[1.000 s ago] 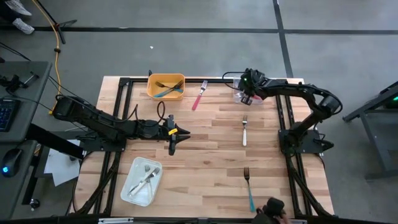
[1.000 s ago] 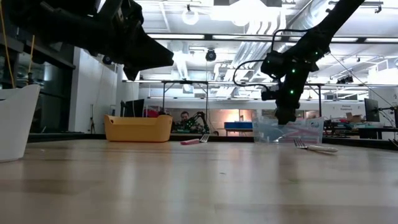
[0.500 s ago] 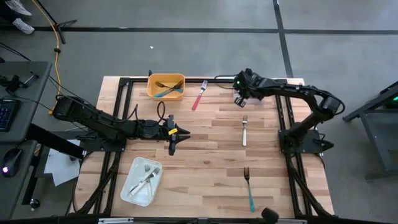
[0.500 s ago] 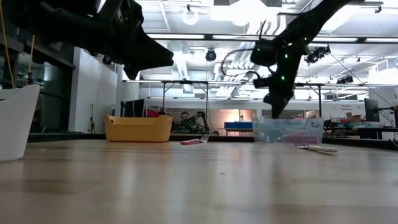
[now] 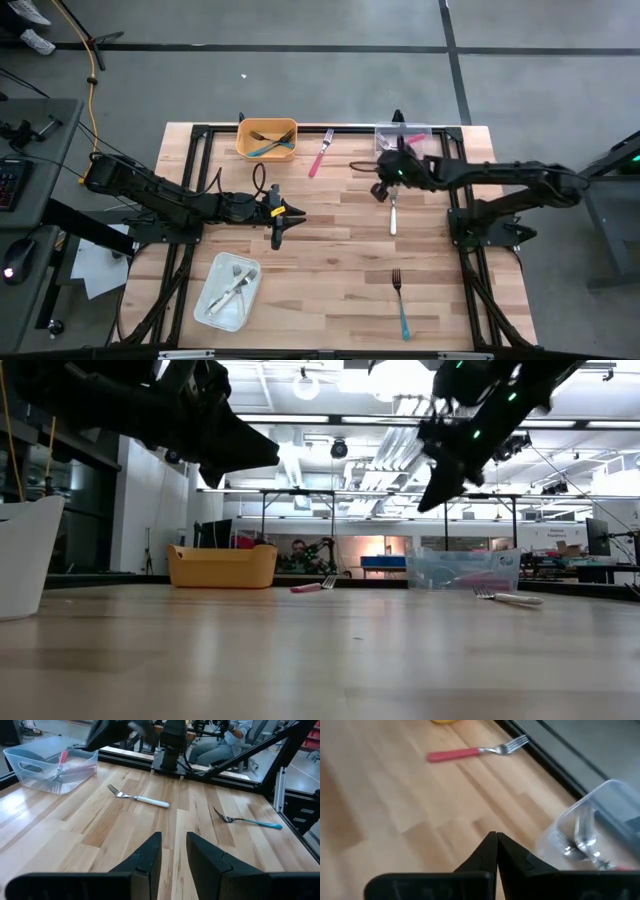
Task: Sort silverware by color (type)
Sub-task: Put the blue fork into the yellow bin
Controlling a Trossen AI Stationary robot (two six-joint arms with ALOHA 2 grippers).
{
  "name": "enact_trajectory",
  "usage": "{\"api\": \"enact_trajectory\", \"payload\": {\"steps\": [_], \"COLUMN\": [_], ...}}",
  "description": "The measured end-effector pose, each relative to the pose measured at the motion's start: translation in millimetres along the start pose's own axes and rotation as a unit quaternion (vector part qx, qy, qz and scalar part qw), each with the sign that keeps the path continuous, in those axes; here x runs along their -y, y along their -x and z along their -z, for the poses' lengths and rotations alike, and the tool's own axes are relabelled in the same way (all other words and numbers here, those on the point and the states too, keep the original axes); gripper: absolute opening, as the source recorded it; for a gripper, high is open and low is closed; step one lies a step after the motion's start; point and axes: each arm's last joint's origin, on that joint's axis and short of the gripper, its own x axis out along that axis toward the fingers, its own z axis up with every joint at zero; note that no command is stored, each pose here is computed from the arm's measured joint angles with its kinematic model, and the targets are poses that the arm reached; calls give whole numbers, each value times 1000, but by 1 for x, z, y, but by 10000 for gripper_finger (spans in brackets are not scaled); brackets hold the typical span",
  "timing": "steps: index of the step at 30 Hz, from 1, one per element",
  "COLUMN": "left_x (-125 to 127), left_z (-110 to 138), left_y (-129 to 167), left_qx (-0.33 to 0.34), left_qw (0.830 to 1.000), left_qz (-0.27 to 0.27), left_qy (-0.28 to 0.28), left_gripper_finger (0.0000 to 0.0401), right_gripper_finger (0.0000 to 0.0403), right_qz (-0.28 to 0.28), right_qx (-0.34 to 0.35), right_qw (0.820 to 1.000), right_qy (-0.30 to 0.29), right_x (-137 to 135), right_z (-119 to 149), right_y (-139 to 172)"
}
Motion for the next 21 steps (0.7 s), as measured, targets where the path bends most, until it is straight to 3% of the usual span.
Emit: {"api": "enact_trajectory", "payload": {"steps": [4,14,21], "left_x": [0,-1,-1], "left_z": [0,0,0], "left_y": [0,0,0], "left_qx": [1,3,3], "left_qw": [1000,1000,1000], "left_qz": [0,-9,-9], "left_qy": [0,-3,-9], "left_gripper_finger": [83,82,81], "right_gripper_finger": [4,6,51], "right_qz": [-41,-81,-117], "right_qx": [-11,-130,-208], "right_qw": [999,983,957], "right_qy": [-33,-106,-164], "right_x": [-23,-91,-124], "right_z": [11,70,105], "right_y": [28,66,89]}}
